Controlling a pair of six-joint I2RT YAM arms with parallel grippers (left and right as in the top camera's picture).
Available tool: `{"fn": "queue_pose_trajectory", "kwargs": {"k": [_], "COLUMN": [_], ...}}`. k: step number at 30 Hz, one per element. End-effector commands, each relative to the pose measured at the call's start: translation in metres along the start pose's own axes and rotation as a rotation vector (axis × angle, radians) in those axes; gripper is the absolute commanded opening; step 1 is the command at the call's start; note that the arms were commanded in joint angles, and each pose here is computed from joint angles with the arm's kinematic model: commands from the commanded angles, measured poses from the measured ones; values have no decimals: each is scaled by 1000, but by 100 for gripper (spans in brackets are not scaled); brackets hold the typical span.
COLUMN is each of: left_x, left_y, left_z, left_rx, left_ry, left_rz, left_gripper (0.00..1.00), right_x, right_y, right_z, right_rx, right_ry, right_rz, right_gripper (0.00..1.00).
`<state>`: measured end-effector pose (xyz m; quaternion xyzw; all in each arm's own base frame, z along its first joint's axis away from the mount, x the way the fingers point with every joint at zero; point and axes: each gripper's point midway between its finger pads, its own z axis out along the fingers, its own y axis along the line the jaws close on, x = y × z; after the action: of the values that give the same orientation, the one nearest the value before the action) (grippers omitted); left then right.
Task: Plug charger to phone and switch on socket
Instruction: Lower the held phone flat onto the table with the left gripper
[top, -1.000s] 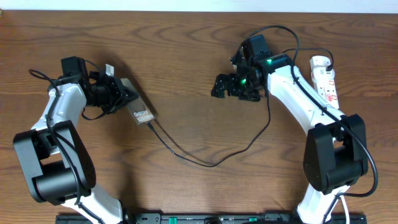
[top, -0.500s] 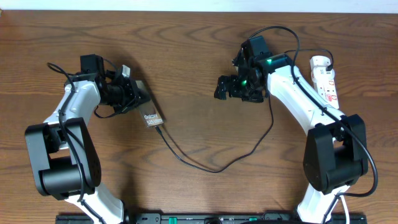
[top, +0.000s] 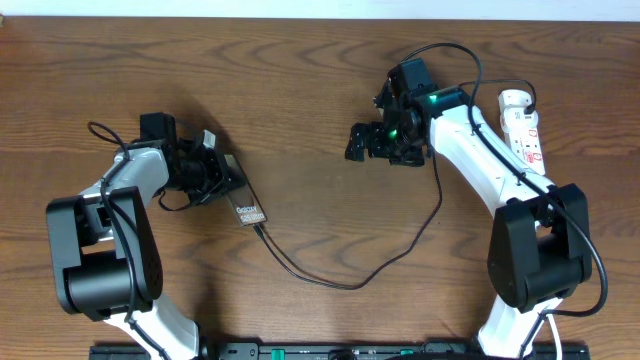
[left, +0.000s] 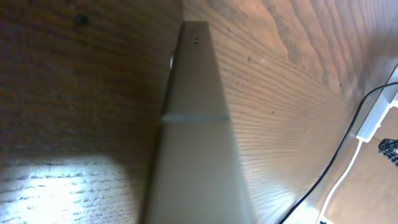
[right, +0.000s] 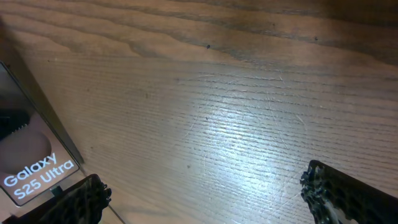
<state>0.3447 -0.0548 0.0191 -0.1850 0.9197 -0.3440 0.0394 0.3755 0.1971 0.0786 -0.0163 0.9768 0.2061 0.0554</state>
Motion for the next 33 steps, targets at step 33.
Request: {"fn": "queue_pose_trajectory", "kwargs": {"k": [33], "left_x": [13], "left_y": [11], "left_z": [7], "left_rx": [-21], "left_ry": [27], "left_rz": [-10], "left_gripper": [29], "right_x": [-2], "right_y": [-1], "right_z": [-5], "right_rx": [3], "right_ry": [-8], "right_rz": [-6], "right_gripper": [99]}}
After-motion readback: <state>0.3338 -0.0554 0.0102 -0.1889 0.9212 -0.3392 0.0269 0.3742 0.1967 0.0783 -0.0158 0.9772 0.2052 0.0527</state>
